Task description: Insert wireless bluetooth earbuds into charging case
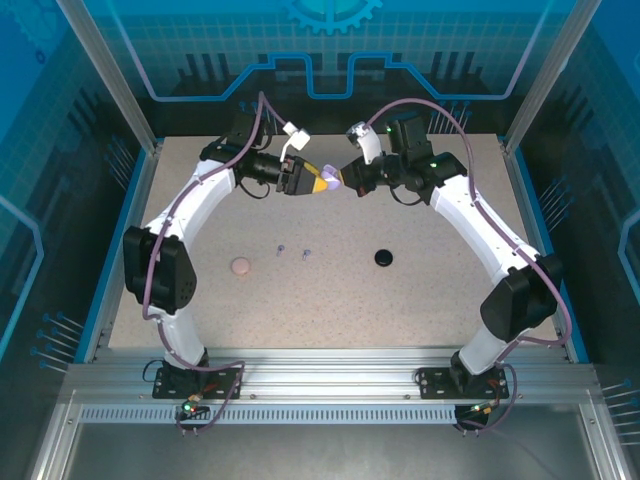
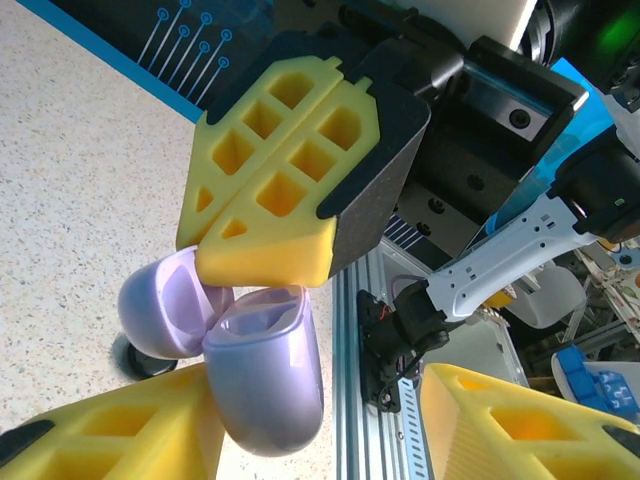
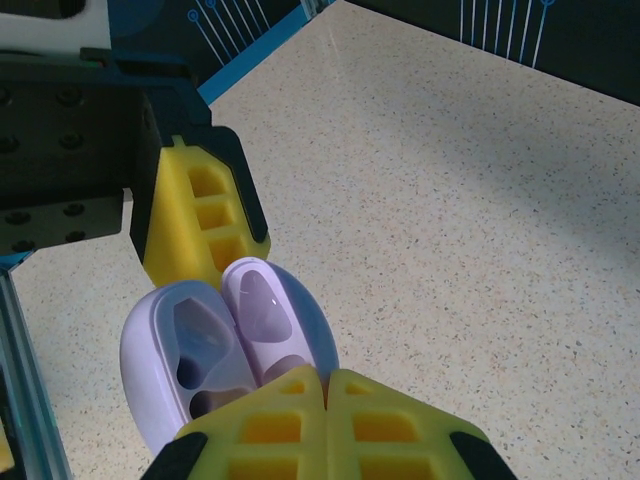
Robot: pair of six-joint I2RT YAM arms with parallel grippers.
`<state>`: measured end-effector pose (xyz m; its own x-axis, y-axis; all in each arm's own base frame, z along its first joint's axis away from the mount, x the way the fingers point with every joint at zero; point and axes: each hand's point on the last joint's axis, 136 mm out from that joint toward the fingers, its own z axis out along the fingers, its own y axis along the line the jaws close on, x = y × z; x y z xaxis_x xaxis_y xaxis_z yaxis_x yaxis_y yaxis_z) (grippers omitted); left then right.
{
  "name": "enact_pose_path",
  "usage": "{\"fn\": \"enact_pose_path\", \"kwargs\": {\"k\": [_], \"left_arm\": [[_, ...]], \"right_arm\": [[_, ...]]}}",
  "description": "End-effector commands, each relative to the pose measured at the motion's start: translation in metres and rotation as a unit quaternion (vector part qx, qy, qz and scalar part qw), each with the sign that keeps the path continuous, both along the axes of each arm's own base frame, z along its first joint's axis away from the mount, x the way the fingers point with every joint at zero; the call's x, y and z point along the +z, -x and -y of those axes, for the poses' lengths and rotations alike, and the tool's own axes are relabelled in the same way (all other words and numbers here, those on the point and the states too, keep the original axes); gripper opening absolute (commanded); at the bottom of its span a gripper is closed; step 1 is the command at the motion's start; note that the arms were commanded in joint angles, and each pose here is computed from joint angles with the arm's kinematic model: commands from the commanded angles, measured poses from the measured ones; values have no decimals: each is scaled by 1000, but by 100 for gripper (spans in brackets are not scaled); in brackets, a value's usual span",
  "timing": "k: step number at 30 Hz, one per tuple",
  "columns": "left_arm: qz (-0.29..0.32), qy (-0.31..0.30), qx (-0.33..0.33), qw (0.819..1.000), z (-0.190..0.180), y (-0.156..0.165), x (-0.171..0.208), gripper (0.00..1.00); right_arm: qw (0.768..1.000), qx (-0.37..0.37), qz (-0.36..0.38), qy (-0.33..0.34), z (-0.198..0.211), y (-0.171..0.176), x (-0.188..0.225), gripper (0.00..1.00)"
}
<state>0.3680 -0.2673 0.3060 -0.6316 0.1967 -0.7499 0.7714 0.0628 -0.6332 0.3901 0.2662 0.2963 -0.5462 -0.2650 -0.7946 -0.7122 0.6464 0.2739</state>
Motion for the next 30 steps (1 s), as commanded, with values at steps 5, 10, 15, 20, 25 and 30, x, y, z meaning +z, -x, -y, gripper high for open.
{"fn": "enact_pose_path", "kwargs": {"k": [5,10,15,20,25,30], "left_arm": [[0,18,-29,999,9,7,8,50],[2,16,-28,999,10,6,7,42],[5,16,-27,999,10,5,7,30],[7,13,-25,1000,10,5,6,20],[23,2,-1,1000,5,-1,3,11],[43,10,64,997,-17,-21,5,6]], "right_arm": [[1000,18,10,-16,-13,3,13,0],[1000,20,11,-16,-14,3,14,0],[1000,21,11,-17,-15,3,14,0],[1000,16,13,-20,-17,3,18,0],[999,-19,21,-33,-9,2,33,29],[997,-53,25,-51,4,14,50,46]]}}
